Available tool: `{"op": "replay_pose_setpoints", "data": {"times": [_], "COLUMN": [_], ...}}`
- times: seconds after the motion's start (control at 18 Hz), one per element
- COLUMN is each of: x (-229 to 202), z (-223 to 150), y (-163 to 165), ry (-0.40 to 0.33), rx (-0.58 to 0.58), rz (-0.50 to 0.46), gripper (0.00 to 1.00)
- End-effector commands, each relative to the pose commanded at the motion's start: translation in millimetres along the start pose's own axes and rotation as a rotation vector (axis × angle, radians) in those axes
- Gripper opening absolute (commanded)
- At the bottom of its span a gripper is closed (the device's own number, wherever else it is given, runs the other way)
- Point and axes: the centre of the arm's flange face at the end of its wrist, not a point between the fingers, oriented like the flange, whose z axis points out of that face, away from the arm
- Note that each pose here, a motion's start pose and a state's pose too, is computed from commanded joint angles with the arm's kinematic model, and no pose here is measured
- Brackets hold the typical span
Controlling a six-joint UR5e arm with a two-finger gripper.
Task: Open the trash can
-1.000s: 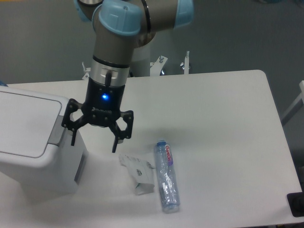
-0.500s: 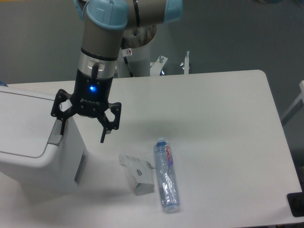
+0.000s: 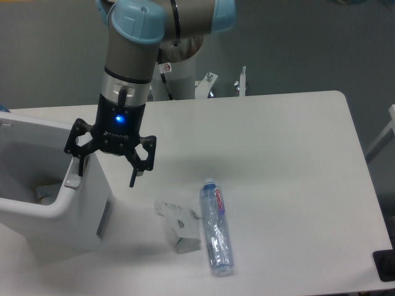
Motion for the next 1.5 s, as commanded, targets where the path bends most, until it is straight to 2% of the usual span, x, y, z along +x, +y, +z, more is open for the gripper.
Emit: {"op": "replay_pose_setpoints", "data": {"times": [0.39,0.61,0.72,0.78,0.89,1.06,1.17,1.28,1.5], "x": [-3.4,-48.3,-82.6,-96.1,-148.9,-204.5,-244.5,-272.5,-292.1], "z": [-15.5,-42.0,-52.0,-51.0,-50.0,-47.9,-39.5,-27.4,-10.3], "y": [-14.1,-27.4,-24.7,-19.8,1.8,22.5,31.3,42.4,61.5], "ry": [-0.013,-0.081,-0.127,-0.144,-0.219,-0.295,-0.304,-0.305,-0.346], "rx": [0.038,0.086,0.089,0.074,0.019,-0.059,-0.095,-0.148,-0.301], "rz": [0.019,-0.004,0.048,0.090,0.127,0.184,0.207,0.270,0.439], "gripper": [1.00,1.00,1.00,1.00,1.00,1.00,1.00,1.00,1.00]}}
